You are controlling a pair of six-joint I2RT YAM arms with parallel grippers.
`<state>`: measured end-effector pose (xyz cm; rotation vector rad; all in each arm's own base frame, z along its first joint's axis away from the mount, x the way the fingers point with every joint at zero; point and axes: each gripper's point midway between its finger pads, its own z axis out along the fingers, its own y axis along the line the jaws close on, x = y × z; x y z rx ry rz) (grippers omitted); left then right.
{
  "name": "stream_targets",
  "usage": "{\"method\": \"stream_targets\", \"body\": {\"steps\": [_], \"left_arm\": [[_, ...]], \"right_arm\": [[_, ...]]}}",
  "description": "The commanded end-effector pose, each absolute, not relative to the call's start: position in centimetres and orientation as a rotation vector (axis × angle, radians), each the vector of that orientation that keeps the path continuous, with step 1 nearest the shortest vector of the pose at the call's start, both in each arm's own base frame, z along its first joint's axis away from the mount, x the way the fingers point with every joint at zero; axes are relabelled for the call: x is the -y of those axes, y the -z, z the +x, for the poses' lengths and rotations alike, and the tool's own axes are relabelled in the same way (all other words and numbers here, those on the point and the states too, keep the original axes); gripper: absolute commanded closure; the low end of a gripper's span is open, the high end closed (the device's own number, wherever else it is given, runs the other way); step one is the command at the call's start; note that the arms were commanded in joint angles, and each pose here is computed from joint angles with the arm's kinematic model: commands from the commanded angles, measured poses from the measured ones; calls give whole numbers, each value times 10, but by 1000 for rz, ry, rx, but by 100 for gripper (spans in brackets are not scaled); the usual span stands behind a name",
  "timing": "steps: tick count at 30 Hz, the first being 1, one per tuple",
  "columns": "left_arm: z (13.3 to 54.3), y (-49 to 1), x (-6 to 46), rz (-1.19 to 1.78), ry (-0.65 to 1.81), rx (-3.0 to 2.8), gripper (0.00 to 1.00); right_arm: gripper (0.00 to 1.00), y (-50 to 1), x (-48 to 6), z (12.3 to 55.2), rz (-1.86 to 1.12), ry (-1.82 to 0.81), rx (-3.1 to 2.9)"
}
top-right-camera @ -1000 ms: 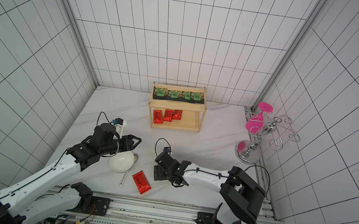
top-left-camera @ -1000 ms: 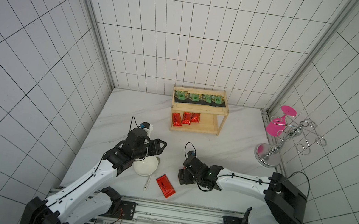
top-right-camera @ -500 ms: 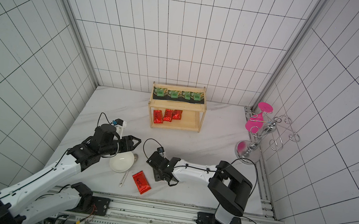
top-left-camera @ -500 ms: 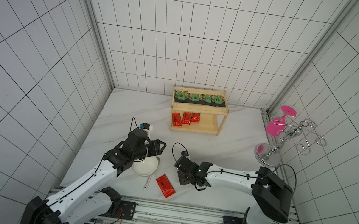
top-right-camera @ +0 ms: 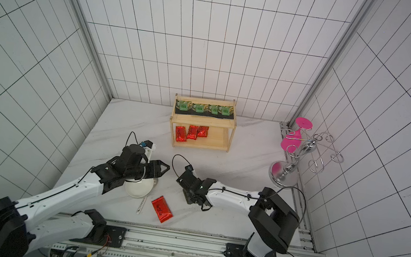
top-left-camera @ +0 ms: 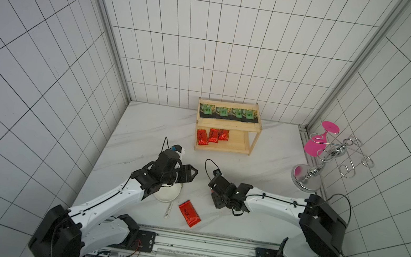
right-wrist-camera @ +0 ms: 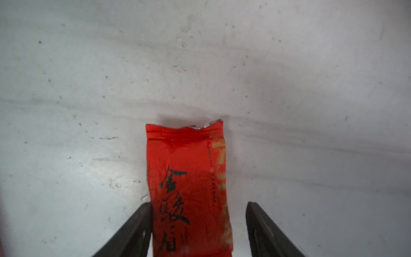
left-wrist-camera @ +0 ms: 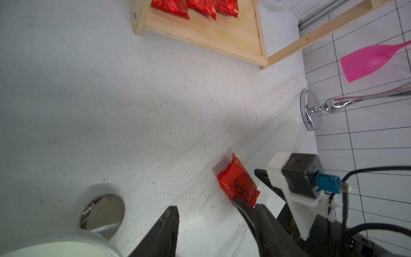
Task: Place the tea bags on the shelf by color
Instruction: Move the tea bag to the center of the board, then pick up the tea bag from the center of the board.
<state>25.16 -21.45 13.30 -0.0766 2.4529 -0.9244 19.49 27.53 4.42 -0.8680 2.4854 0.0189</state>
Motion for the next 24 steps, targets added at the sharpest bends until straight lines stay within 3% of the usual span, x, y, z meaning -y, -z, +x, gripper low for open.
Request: {"method": "stream_targets", "body": {"steps": [1, 5, 8, 13, 16, 19, 24], "left_arm": [[256, -136, 238, -7, 973, -2443, 43], [254, -121, 264, 80, 1014, -2498, 42], [249, -110, 284, 156, 1042, -2531, 43], [245, -91, 311, 251, 1065, -2567, 45], [250, -83, 316, 256, 1050, -2583, 48], [257, -77, 320, 271, 1019, -2593, 51], [260, -64, 327, 304, 1017, -2620, 53]], "right_arm": [[27, -51, -250, 200, -861, 56, -2452], [24, -60, -233, 198, -777, 31, -2456], [30, -72, -237, 190, -699, -132, -2449], [57, -86, -254, 182, -510, -547, -2381], [74, -84, -256, 183, -445, -668, -2360], [82, -78, -256, 187, -424, -694, -2362], [86, -65, -258, 187, -412, -734, -2383]]}}
